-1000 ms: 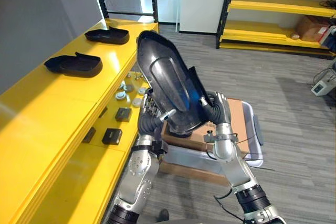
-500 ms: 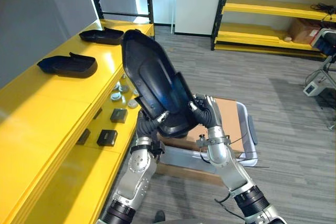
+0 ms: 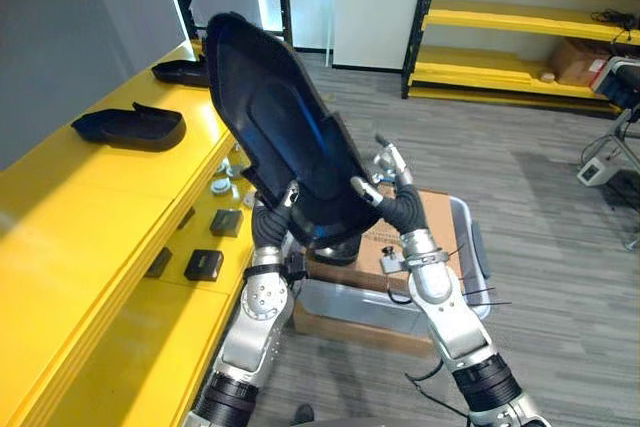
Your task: Walk over and take plastic housings, then place them on the shelf
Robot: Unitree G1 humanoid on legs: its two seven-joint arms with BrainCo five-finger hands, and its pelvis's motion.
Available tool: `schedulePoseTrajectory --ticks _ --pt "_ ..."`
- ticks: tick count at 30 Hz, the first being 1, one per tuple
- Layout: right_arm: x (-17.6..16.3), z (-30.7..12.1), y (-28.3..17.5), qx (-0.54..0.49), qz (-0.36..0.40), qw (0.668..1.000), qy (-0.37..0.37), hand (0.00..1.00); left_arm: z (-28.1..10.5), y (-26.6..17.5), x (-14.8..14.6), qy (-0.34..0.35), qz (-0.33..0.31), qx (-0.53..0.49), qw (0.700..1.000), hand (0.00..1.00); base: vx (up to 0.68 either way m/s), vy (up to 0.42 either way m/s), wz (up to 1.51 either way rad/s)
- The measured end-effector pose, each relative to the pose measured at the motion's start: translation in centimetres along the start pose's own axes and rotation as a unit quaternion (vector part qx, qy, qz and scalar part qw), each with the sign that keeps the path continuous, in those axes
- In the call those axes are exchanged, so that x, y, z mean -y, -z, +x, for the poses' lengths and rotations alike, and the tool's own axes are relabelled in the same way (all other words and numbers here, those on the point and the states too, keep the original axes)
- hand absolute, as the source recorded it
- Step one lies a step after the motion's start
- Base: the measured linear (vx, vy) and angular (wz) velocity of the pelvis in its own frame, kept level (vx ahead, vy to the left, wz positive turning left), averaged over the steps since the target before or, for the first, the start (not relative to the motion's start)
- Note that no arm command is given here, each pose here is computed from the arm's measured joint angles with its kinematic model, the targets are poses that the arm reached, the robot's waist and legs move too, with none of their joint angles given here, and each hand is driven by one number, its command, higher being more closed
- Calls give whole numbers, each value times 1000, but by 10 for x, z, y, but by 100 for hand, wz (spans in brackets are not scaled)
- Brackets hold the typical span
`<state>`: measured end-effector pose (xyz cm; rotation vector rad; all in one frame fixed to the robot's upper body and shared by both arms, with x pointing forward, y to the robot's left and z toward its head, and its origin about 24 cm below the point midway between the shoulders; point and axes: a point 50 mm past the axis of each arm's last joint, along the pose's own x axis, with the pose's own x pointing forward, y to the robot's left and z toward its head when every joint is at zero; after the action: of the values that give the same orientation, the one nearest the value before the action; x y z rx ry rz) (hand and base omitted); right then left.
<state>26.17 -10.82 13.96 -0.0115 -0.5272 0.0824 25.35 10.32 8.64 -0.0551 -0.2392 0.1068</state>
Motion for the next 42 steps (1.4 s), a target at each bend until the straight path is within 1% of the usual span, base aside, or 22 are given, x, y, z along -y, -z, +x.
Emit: schedulePoseTrajectory --ticks 2,3,4,7,10,14,15,17,18,19,20,21,23,24,26,28,31,35,37,39,41,42 --pt "23 4 -19 51 58 995 70 0 -5 9 -15 -32 19 -21 999 100 -18 -13 -7" --pt "31 4 -24 66 70 991 91 0 -8 13 -20 -41 25 -31 998 100 -4 -10 -7" --pt "50 2 -31 92 74 984 130 0 -13 20 -30 -59 34 -51 996 100 0 0 0" --pt "89 -12 -31 104 97 966 215 0 -25 36 -49 -85 61 -96 990 100 0 0 0" --pt "119 -33 -17 82 113 947 289 0 -27 38 -58 -106 62 -102 987 100 0 0 0" --pt "157 -69 22 -5 94 907 410 0 -27 37 -65 -124 58 -101 985 100 0 0 0" --pt "162 -77 30 -25 88 900 427 0 -28 36 -67 -127 58 -100 985 100 4 -9 -4" --pt "171 -112 62 -118 67 869 476 0 -28 35 -70 -135 56 -97 985 100 10 -13 -7" --pt "172 -122 70 -147 61 861 483 0 -29 33 -71 -137 55 -95 984 100 24 -15 -9" --pt "172 -146 88 -215 49 843 490 0 -30 30 -71 -134 53 -86 986 100 28 -16 -8" --pt "169 -172 103 -285 38 822 492 0 -30 26 -72 -131 52 -77 987 100 44 -26 -6" --pt "167 -185 110 -317 35 809 494 0 -30 24 -72 -131 52 -73 987 100 40 -34 -1" --pt "155 -233 131 -426 39 762 486 0 -29 18 -71 -120 47 -57 990 100 37 -38 3" --pt "152 -244 134 -449 40 752 481 0 -29 16 -70 -117 46 -53 991 100 35 -36 2" --pt "137 -281 143 -525 48 715 459 0 -33 10 -69 -104 40 -38 993 100 39 -36 2" --pt "128 -301 146 -566 55 693 443 0 -35 9 -66 -89 33 -36 995 100 27 -30 3" --pt "113 -316 149 -609 63 679 406 0 -35 9 -61 -73 14 -39 996 100 -18 -33 29" --pt "92 -317 155 -641 67 679 353 0 -37 -2 -48 -45 -10 -19 999 100 -37 -26 123" --pt "86 -311 158 -642 67 687 334 0 -37 -11 -45 -43 -27 -2 999 100 -56 6 187" --pt "86 -297 161 -627 64 706 323 0 -35 -20 -44 -45 -45 19 998 100 -39 15 171" --pt "89 -274 165 -607 53 733 302 0 -34 -26 -45 -54 -63 37 996 100 -15 47 171" --pt "91 -270 165 -602 52 738 300 0 -35 -26 -44 -56 -68 37 995 100 -9 46 166"
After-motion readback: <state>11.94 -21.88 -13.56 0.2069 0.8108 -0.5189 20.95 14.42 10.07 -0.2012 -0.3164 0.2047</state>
